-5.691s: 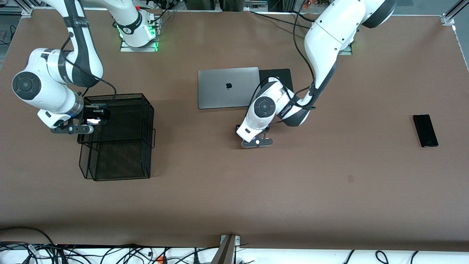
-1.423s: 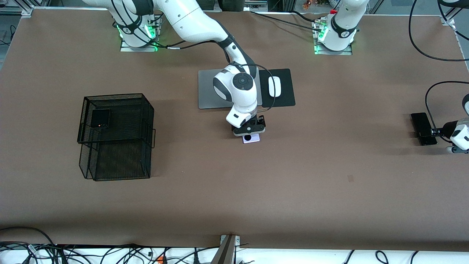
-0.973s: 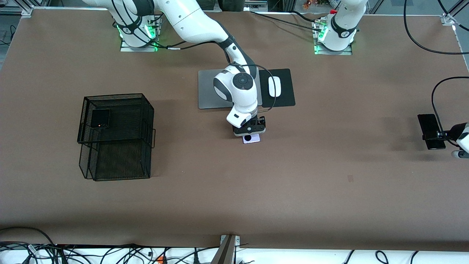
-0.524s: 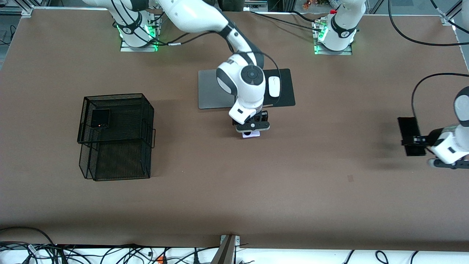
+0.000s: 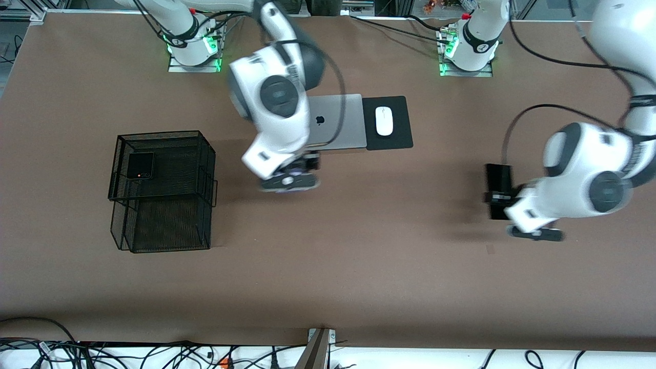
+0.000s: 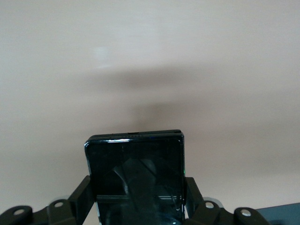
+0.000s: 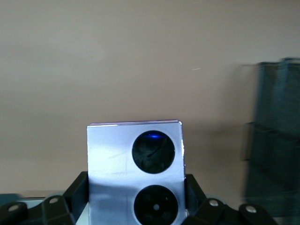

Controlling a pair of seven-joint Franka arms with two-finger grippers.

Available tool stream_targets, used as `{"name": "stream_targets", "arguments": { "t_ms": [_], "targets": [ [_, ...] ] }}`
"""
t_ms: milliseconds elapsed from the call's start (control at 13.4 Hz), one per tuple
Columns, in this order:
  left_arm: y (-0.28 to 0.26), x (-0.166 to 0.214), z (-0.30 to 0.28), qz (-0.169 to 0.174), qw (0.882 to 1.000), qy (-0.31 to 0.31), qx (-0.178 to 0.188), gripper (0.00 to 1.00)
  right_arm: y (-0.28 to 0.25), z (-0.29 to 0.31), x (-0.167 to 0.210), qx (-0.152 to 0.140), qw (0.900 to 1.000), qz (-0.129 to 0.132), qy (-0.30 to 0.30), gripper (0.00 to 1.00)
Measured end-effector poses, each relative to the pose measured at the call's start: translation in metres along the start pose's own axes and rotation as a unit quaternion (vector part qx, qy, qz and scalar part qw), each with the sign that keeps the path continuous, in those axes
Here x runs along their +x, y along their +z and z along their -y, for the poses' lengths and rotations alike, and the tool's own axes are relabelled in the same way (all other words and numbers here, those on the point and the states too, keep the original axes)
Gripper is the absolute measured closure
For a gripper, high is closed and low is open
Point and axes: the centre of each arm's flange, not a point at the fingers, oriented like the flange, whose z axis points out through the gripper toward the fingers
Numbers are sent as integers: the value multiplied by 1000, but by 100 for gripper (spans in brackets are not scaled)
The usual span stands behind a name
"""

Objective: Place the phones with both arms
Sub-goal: 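Carry the lavender phone to the basket while the left gripper places long phone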

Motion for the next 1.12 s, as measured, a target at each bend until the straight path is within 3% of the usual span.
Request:
{"name": "stream_targets", "arguments": {
  "t_ms": [225,449,599,824,1123],
  "targets": [
    [35,7,-114,5,1000,5,-26,19,4,-139,25,-6,1000,22,-20,15],
    [74,-5,-234,-16,998,-43,-46,19,29,-263,43,30,999,37,-17,15],
    [101,-11,-284,-38,995,-57,-72,19,59,-322,52,45,998,34,-5,15],
    [138,3,-293,-61,990,-67,-110,19,99,-344,64,43,999,23,13,15],
    [170,-6,-325,-61,990,-48,-122,19,147,-331,71,48,998,30,19,15]
  ]
}}
